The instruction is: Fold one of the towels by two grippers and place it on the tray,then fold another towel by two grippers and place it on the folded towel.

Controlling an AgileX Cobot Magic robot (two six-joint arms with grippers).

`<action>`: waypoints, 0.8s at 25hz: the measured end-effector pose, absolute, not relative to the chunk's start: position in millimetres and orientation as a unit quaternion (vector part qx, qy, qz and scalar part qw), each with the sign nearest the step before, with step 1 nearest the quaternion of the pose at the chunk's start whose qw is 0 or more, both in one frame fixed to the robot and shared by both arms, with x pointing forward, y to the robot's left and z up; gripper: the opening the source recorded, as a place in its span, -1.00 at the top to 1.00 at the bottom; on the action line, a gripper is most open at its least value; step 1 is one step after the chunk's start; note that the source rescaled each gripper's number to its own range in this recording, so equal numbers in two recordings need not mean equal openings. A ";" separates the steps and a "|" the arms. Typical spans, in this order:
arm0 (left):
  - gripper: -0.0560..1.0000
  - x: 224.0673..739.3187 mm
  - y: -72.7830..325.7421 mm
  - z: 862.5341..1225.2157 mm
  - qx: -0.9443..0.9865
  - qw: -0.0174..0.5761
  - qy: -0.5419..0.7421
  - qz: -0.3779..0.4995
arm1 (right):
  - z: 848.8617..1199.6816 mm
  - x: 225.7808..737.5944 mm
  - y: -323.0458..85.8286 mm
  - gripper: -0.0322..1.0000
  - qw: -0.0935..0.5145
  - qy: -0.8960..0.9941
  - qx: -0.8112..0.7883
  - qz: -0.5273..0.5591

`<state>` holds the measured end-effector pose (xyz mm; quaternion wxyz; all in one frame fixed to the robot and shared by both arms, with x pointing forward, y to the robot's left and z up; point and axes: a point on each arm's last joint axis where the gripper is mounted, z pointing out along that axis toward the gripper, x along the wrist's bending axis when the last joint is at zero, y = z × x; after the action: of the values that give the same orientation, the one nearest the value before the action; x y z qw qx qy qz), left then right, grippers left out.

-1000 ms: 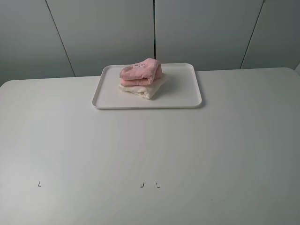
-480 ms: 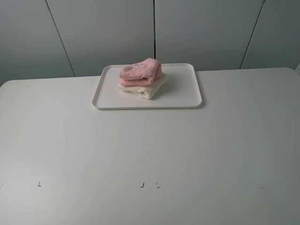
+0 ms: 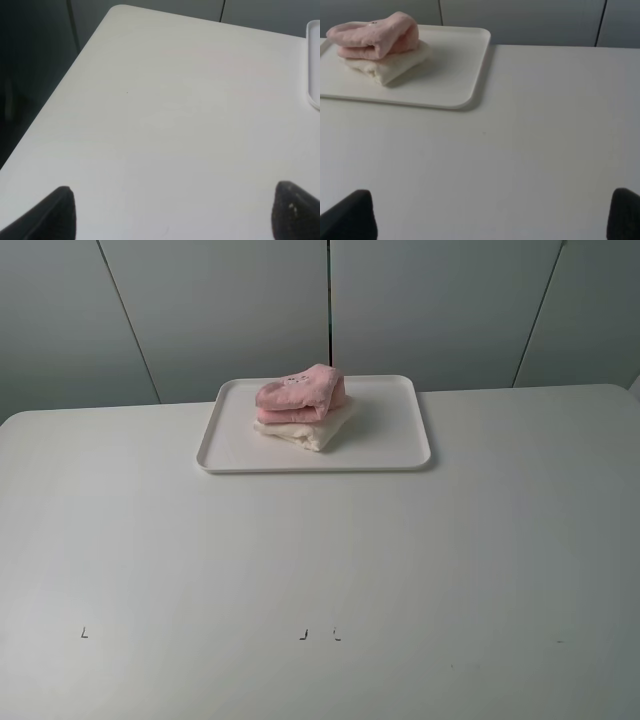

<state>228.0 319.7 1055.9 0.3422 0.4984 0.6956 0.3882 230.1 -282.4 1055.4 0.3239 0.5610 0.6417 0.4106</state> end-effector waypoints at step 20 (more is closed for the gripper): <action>-1.00 228.0 319.7 1055.9 0.498 0.342 0.696 0.388 | 1055.4 229.9 -282.5 -1.00 0.321 0.646 0.556 0.413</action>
<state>228.0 319.7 1055.9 0.3422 0.4984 0.6956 0.3882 229.9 -282.5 1055.4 0.3205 0.5563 0.6458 0.4132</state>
